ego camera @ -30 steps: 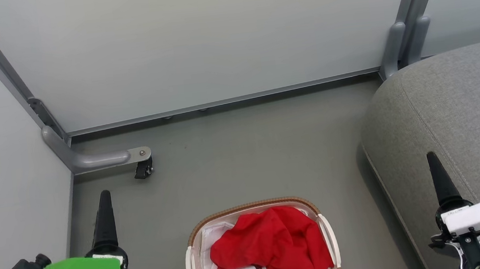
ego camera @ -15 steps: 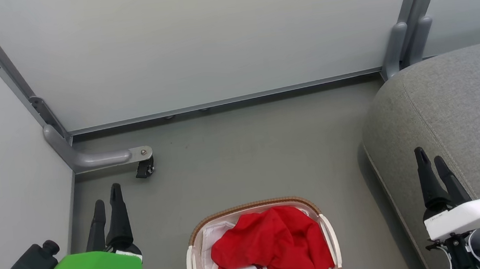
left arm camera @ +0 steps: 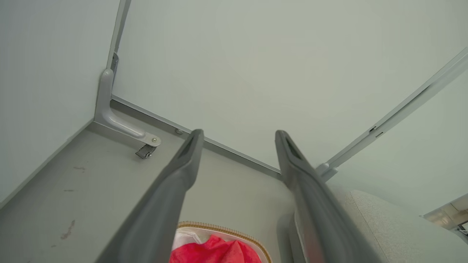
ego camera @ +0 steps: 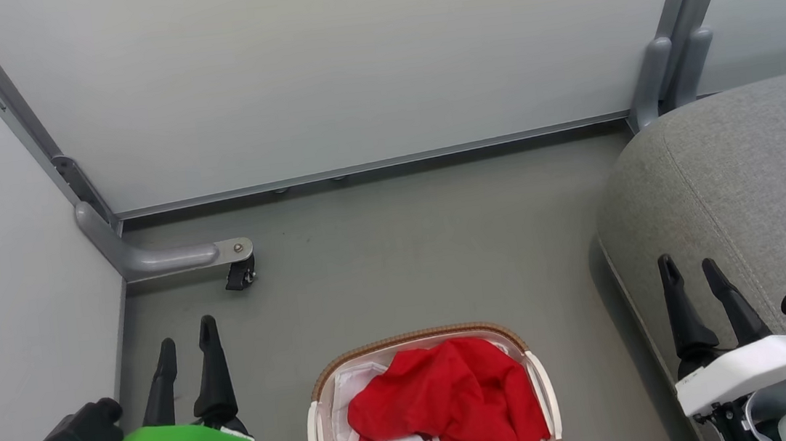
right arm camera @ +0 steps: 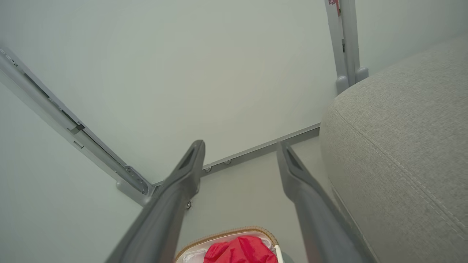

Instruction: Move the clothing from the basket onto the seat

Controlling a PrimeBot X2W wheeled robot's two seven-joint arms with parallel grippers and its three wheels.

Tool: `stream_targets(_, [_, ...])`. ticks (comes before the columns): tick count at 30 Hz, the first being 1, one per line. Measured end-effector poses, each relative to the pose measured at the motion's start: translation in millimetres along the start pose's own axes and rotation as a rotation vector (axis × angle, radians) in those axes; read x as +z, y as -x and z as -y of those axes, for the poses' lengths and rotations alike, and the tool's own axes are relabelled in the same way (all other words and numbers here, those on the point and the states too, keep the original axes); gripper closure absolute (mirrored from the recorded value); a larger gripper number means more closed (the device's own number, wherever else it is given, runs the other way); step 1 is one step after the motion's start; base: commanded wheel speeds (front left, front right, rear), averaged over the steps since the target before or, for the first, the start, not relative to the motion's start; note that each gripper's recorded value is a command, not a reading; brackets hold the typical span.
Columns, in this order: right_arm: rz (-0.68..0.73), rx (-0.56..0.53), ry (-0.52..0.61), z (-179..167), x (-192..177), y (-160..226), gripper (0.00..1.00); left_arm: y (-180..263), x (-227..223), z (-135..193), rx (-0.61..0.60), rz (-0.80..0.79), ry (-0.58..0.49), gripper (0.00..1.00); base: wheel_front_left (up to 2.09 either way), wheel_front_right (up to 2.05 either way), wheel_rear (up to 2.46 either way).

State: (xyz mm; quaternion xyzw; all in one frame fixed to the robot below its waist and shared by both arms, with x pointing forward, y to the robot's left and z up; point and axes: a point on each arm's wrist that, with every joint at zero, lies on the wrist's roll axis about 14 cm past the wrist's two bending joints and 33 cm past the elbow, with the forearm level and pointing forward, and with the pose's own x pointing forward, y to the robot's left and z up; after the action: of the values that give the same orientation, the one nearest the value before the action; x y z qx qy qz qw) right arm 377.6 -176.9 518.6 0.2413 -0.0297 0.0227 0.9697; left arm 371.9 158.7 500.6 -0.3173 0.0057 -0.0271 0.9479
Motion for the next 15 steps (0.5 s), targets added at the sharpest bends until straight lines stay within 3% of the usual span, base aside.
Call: stream_targets(15, [-0.02,0.04,0.176,-7.4,-9.8,3.5,0.0,4.5,-13.6,-2.0,-0.005,-0.028,-0.142,0.0,0.0,0.0,0.0])
